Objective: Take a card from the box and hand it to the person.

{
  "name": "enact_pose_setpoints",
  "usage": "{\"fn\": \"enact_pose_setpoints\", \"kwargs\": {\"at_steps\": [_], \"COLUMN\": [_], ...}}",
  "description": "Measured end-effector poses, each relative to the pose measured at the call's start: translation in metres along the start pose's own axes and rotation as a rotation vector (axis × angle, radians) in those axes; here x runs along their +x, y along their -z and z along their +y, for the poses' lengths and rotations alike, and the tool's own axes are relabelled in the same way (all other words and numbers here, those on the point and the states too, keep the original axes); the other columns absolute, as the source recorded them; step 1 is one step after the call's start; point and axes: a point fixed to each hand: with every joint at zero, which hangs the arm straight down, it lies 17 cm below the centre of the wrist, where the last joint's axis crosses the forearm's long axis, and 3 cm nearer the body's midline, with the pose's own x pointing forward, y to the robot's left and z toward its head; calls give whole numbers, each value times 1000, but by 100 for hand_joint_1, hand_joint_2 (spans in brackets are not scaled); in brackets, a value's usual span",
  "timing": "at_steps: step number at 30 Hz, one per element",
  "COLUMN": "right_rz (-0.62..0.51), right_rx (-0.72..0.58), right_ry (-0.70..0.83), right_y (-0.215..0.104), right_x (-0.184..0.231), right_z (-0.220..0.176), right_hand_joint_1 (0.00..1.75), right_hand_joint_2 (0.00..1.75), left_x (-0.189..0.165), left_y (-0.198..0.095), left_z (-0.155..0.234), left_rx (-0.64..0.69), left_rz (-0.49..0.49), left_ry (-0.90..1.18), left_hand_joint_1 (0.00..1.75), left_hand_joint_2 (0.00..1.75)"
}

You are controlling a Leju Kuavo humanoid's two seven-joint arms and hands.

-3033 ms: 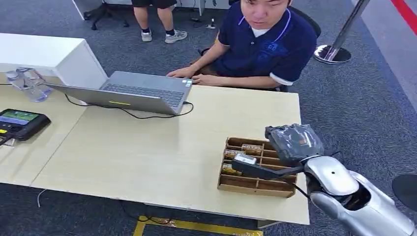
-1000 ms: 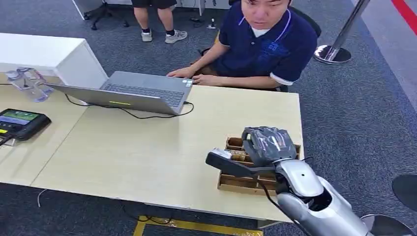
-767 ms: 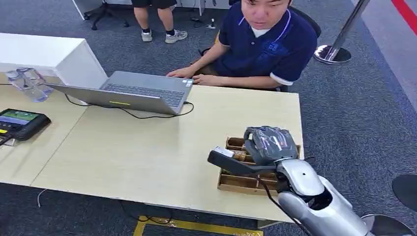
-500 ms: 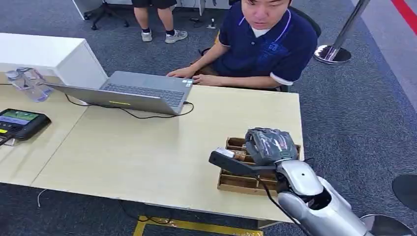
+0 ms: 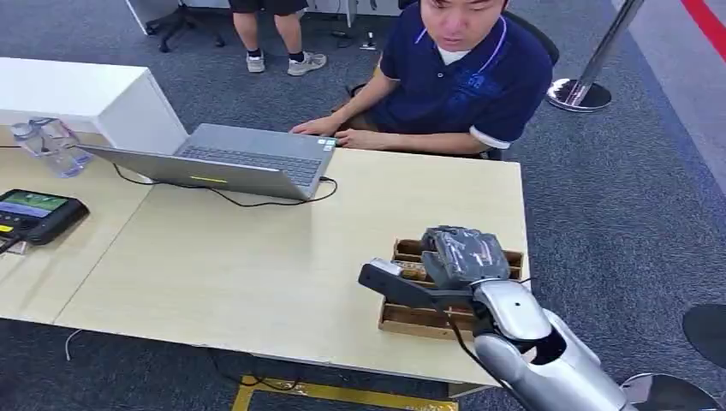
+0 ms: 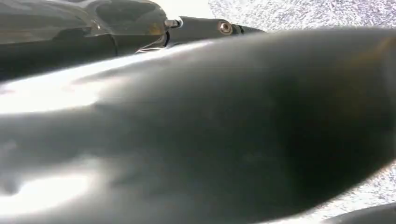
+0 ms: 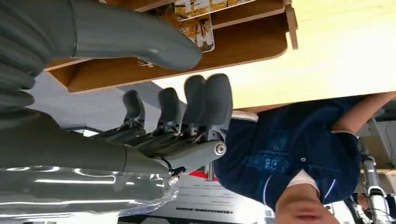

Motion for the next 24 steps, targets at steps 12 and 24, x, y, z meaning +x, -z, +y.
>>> {"fn": "enact_pose_setpoints", "kwargs": {"at_steps": [12,24], "right_rz": [21,26], "right_rx": [-11,-5], "right_ry": [6,4], "right_y": [2,0], "right_x": [-5,-6], "right_z": [-3,0], "right_hand_joint_1": [96,115], "right_hand_joint_2": [175,175], "left_x": [0,0], "left_y": [0,0], "left_z": [0,0], "left_rx": [0,0], "left_rz": [1,1], "left_ry": [0,0], "left_hand_joint_1": [0,0], "left_hand_joint_2": [0,0]}}
